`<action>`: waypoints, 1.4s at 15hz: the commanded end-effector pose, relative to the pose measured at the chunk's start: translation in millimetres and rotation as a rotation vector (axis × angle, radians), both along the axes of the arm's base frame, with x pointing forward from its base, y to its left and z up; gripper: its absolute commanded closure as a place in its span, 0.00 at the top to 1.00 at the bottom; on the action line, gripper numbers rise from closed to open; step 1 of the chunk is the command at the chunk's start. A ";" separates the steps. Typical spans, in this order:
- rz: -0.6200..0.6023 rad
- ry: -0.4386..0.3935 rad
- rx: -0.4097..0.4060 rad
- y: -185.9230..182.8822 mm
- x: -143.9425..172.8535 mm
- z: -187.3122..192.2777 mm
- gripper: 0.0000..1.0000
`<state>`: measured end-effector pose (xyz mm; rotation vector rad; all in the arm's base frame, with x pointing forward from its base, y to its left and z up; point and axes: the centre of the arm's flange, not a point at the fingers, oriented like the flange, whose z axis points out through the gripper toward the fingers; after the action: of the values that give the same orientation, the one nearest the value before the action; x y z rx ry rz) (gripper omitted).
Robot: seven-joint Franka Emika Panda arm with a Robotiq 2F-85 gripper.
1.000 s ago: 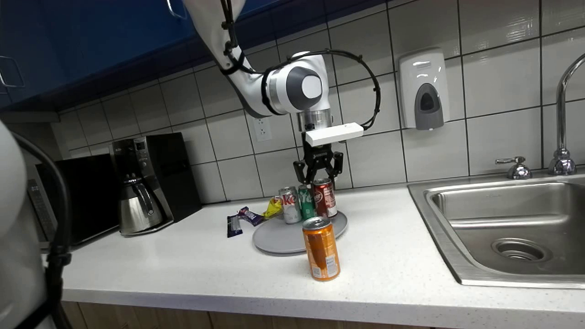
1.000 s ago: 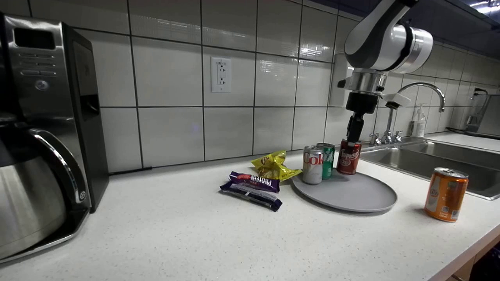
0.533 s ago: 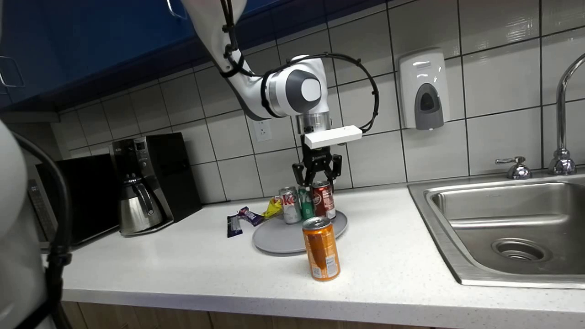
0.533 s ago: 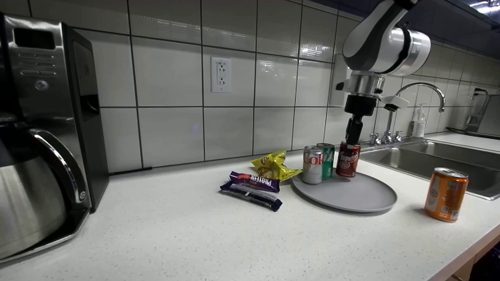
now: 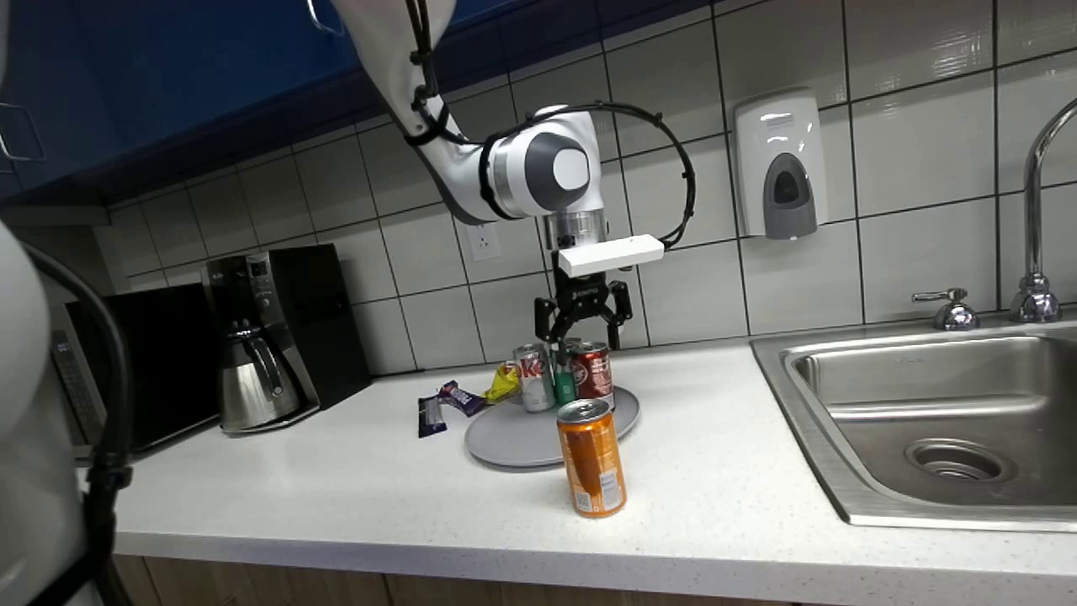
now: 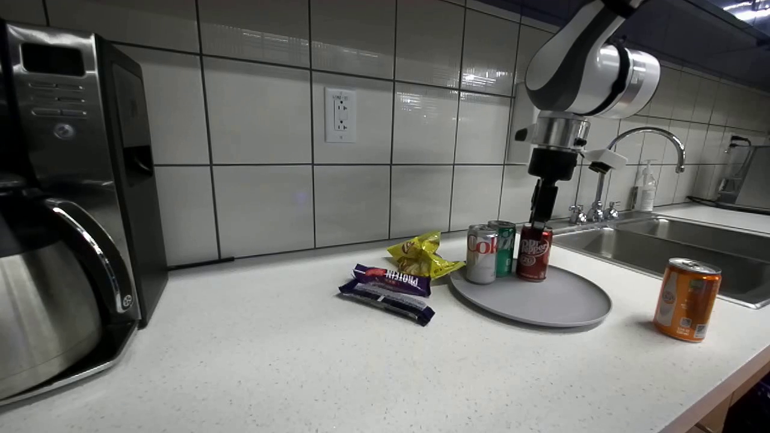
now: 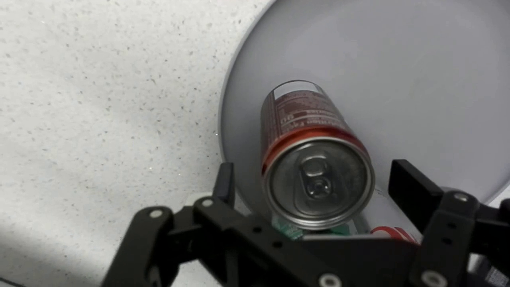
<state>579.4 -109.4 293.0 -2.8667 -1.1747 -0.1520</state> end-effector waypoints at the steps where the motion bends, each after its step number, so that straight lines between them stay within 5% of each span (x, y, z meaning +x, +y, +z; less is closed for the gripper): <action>1: -0.009 0.007 -0.012 1.8 6.0 9.9 1.00; 21: -0.034 -0.020 -0.019 5.2 -40.8 32.6 1.00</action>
<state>559.7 -106.4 311.2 -2.8750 -1.1632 -0.1711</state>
